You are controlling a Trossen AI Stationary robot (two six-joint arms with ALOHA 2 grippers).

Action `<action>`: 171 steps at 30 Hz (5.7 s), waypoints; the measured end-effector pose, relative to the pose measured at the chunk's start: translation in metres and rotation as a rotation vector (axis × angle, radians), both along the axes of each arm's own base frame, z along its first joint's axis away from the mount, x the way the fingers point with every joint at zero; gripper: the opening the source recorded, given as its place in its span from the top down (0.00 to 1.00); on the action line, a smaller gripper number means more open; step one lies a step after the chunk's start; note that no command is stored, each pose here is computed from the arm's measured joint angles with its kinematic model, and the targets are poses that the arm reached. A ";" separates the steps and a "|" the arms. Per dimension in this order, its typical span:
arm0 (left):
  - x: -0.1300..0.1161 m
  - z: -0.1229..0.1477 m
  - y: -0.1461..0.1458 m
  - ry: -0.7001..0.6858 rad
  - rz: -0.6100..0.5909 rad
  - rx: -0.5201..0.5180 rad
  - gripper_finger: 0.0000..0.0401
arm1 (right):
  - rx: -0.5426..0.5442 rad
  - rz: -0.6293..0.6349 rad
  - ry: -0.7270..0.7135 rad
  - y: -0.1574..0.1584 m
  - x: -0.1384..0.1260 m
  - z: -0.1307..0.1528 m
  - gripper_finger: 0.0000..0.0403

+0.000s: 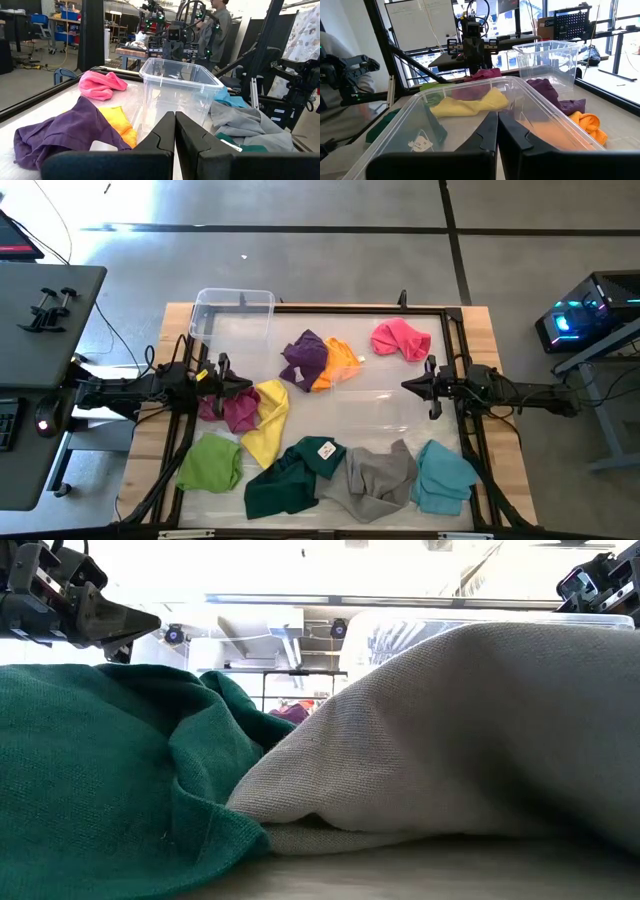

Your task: Sort towels by color in basket

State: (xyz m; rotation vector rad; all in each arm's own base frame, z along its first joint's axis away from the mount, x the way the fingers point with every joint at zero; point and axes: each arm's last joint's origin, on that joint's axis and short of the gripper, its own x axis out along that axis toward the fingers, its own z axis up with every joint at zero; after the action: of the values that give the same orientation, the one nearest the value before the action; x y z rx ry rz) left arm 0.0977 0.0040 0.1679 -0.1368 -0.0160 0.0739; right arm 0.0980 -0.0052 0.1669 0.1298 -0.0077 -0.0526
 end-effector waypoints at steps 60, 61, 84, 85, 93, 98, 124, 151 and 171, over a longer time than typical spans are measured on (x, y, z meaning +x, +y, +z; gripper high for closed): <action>0.016 0.040 0.002 -0.189 0.050 0.014 1.00 | 0.000 0.000 0.001 0.000 0.000 0.000 1.00; 0.019 0.040 0.002 -0.168 0.060 0.021 1.00 | 0.000 0.000 0.001 0.000 0.000 0.000 1.00; 0.031 0.033 0.005 -0.064 0.134 0.048 1.00 | 0.043 -0.097 -0.505 -0.003 -0.013 0.048 1.00; 0.031 0.033 0.005 -0.064 0.141 0.048 1.00 | 0.034 -0.066 -0.520 -0.002 -0.014 0.054 1.00; 0.031 0.033 0.005 -0.060 0.153 0.071 1.00 | 0.011 0.086 -0.251 0.009 -0.009 0.119 1.00; 0.031 0.033 0.005 -0.065 0.149 0.036 1.00 | 0.094 0.112 0.098 0.024 0.023 0.150 1.00; 0.036 0.032 -0.040 -0.077 0.030 -0.022 1.00 | 0.411 -0.212 1.556 0.217 0.040 0.071 0.89; 0.046 0.018 -0.069 -0.021 -0.034 -0.018 1.00 | 0.368 -0.092 1.618 0.209 0.032 0.002 0.96; 0.053 0.007 -0.084 0.003 0.000 -0.032 1.00 | -0.250 -0.290 0.625 0.179 0.091 0.219 0.99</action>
State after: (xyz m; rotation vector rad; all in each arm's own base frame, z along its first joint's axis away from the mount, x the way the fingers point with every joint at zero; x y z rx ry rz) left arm 0.1506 -0.0797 0.1750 -0.1686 -0.0123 0.0741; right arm 0.1885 0.1740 0.3854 -0.1428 0.5897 -0.3790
